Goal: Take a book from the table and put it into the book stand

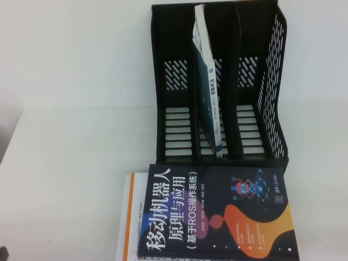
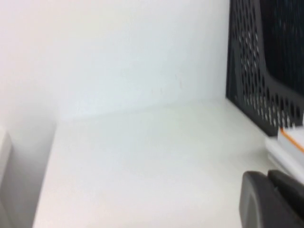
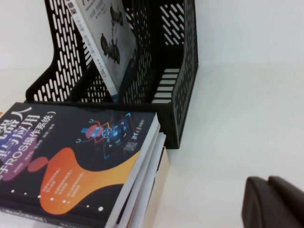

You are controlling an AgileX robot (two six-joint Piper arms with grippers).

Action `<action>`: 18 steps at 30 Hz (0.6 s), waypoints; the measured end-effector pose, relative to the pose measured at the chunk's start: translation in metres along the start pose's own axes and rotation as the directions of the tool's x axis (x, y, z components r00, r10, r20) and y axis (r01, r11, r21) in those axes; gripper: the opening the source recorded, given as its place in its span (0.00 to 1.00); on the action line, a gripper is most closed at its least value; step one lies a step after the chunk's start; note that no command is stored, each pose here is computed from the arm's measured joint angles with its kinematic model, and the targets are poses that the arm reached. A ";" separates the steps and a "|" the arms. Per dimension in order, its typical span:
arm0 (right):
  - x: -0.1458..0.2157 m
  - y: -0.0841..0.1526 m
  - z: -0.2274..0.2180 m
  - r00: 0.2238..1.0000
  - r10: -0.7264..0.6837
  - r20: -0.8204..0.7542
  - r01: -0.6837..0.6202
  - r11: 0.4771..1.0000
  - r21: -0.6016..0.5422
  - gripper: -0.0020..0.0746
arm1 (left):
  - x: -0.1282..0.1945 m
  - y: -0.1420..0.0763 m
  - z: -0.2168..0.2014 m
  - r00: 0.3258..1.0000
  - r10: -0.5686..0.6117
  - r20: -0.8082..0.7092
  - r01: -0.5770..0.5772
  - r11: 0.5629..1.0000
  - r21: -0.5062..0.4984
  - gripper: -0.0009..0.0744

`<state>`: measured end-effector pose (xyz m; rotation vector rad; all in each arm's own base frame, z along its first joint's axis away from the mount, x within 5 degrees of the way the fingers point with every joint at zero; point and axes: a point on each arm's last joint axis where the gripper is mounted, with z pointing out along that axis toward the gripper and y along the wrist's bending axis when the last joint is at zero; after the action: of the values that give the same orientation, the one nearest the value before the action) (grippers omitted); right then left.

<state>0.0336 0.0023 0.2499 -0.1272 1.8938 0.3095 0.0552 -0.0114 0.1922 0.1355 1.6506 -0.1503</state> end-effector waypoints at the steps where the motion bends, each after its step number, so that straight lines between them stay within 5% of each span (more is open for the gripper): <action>1: 0.000 0.000 0.000 1.000 0.000 0.000 0.000 1.000 0.000 0.02 | 0.002 0.000 0.000 1.000 0.000 -0.023 0.000 1.000 0.001 0.01; 8: 0.000 0.000 0.000 1.000 0.000 0.000 0.000 1.000 0.000 0.02 | 0.015 0.000 -0.001 0.986 -0.015 -0.167 0.012 1.000 -0.018 0.01; 18: 0.000 0.000 0.000 1.000 0.000 0.000 0.000 1.000 0.000 0.02 | 0.017 0.001 -0.002 0.979 -0.085 -0.184 0.077 0.996 -0.048 0.01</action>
<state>0.0336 0.0023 0.2499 -0.1272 1.8938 0.3095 0.0522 -0.0103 0.1757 0.0527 1.8453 -0.1702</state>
